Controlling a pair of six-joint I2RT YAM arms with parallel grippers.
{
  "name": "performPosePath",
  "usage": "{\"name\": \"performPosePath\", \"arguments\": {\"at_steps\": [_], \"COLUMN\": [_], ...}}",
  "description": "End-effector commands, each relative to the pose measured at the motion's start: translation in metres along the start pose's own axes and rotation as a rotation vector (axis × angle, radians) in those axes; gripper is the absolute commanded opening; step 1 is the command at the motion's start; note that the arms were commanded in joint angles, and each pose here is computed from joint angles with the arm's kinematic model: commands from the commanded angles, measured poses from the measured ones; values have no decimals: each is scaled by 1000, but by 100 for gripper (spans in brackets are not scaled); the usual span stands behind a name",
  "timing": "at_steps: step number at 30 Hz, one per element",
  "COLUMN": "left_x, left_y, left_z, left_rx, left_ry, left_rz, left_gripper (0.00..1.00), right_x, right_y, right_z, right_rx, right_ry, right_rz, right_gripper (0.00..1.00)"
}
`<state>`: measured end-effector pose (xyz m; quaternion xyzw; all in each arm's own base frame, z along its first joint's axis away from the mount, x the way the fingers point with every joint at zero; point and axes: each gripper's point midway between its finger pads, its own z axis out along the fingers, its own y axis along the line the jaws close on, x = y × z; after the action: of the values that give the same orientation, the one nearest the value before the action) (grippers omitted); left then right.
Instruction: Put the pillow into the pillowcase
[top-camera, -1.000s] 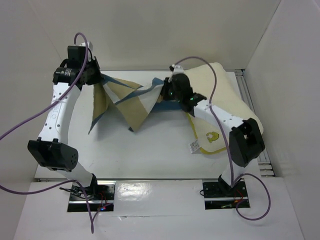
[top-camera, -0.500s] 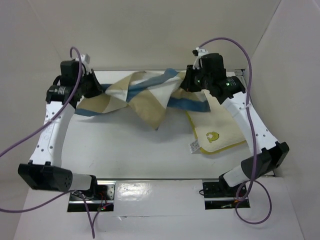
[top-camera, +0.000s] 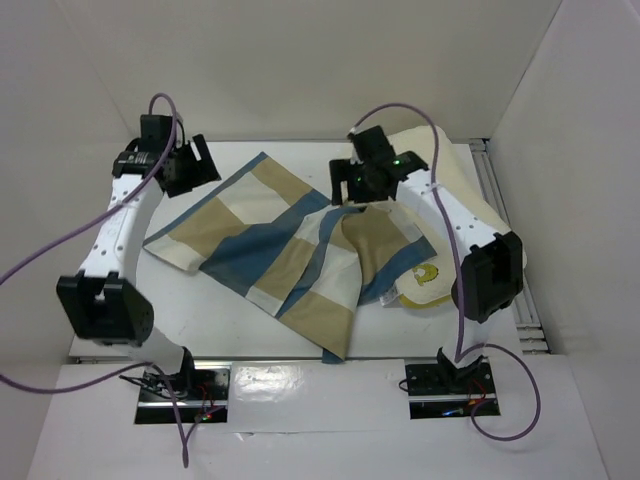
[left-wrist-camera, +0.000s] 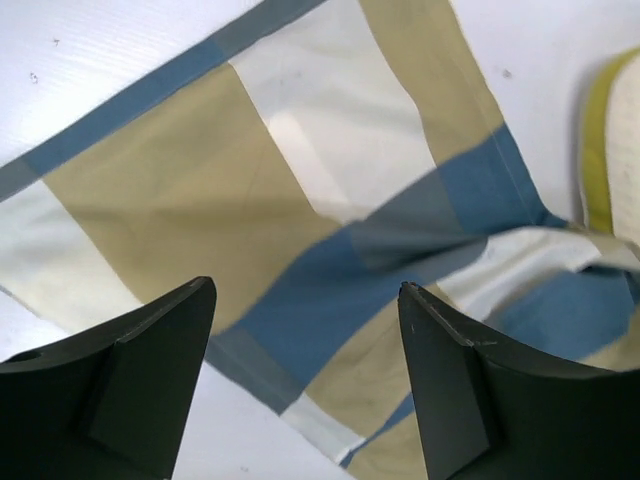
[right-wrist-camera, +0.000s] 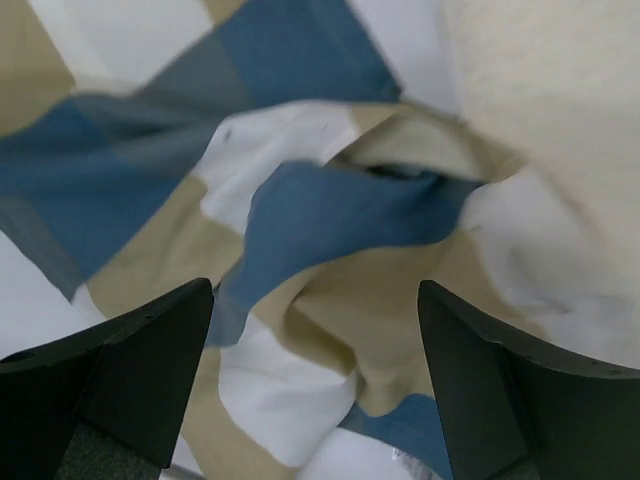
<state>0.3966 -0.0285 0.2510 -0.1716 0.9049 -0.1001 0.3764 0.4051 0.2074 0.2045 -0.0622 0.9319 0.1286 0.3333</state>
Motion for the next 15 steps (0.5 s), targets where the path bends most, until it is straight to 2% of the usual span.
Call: {"name": "performPosePath", "arguments": {"at_steps": [1, 3, 5, 7, 15], "left_x": [10, 13, 26, 22, 60], "left_y": [10, 3, 11, 13, 35], "left_z": [60, 80, 110, 127, 192], "left_rx": [-68, -52, -110, -146, -325], "left_ry": [115, 154, 210, 204, 284], "left_rz": [-52, -49, -53, -40, -27], "left_gripper": [86, 88, 90, 90, 93], "right_x": [29, 44, 57, 69, 64], "right_y": [19, 19, 16, 12, -14], "right_z": [4, 4, 3, 2, -21], "right_rx": [-19, 2, 18, 27, 73], "right_ry": [41, 67, 85, 106, 52], "right_rz": [-33, -51, -40, -28, 41], "right_gripper": [90, 90, 90, 90, 93]}}
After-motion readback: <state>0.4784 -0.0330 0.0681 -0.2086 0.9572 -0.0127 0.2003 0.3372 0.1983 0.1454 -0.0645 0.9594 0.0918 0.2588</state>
